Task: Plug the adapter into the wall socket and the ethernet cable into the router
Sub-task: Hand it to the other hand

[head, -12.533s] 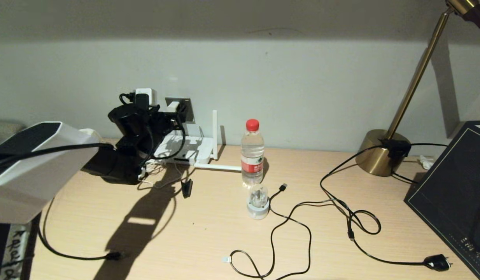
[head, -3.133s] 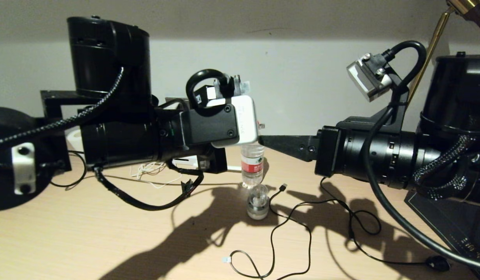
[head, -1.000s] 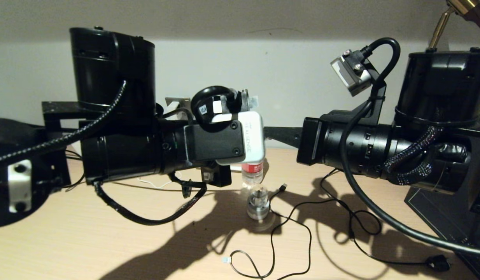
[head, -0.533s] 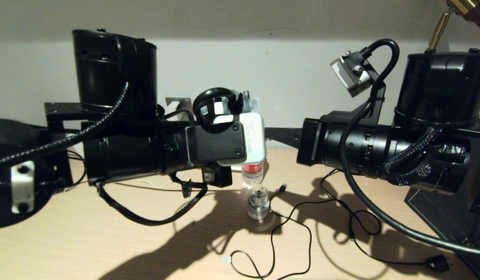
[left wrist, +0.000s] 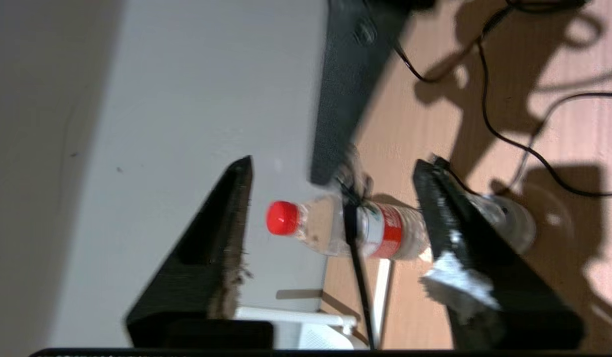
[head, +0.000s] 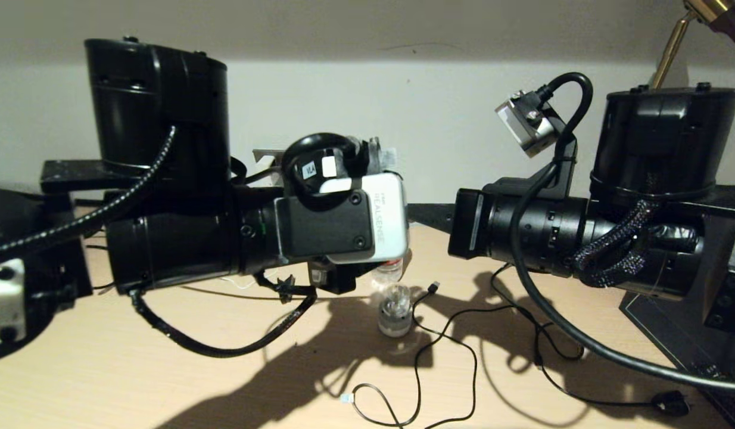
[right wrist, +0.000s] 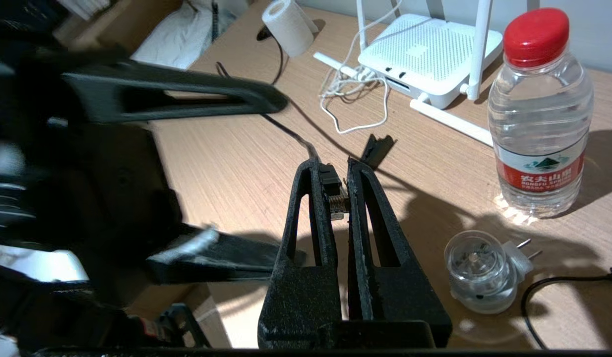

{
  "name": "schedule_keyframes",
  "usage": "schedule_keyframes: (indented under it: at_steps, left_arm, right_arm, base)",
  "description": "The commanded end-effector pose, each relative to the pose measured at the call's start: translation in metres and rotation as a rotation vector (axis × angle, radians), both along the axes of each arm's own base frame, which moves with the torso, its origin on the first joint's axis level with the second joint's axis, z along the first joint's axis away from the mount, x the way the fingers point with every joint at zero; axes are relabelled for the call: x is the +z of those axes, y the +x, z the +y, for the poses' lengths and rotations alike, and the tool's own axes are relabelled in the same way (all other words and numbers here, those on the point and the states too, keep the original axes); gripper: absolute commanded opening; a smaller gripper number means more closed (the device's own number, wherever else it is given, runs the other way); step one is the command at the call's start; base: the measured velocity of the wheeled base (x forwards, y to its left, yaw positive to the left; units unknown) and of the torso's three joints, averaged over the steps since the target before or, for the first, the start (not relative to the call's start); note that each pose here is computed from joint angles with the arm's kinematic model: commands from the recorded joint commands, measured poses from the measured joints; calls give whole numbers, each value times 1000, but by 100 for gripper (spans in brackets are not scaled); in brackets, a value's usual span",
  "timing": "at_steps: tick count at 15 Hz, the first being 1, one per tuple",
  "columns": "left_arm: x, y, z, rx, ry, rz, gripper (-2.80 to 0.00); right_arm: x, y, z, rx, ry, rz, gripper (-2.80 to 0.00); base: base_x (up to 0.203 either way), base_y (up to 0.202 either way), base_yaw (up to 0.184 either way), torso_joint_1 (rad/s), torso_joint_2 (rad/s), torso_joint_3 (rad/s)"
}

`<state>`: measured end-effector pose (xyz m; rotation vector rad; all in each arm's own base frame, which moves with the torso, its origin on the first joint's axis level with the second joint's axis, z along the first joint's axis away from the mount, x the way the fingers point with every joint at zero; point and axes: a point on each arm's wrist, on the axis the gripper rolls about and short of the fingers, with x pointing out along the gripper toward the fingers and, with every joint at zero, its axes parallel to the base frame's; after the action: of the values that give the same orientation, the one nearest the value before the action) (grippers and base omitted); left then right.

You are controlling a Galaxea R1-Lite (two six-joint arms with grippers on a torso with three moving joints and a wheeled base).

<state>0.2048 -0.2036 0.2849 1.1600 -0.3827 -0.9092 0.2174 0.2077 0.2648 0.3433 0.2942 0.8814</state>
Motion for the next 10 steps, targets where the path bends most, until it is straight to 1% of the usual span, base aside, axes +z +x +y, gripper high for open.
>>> schedule_keyframes:
  at_steps: [1,2,4,5,7,8,10]
  left_arm:
    - [-1,-10,10,1,5,-4,0]
    - [-2,-16,16,8,7,-4,0]
    - [2,-30,33,58,-4,-25,0]
    - [5,-34,39,80,-14,-37,0]
    - [8,-30,39,86,-55,-78,0]
    - [2,-28,38,68,-80,-102,0]
    - [-10,-16,32,-3,-128,-146,0]
  right_arm:
    - [3,0,-1,-43,32,22,-280]
    - [4,0,-2,-71,62,50,-280]
    - [12,0,-3,-98,147,119,-280]
    - [13,1,-3,-107,190,174,-280]
    - [18,0,-6,-121,271,281,-280]
    - [21,-4,-11,-123,309,335,-280]
    - [29,-10,-18,-80,360,446,-280]
  base:
    - [0,0,0,0,0,0]
    - [0,0,0,0,0,0]
    - [0,0,0,0,0,0]
    - [0,0,0,0,0,0]
    - [0,0,0,0,0,0]
    - [0,0,0,0,0,0]
    - [0,0,0,0,0,0]
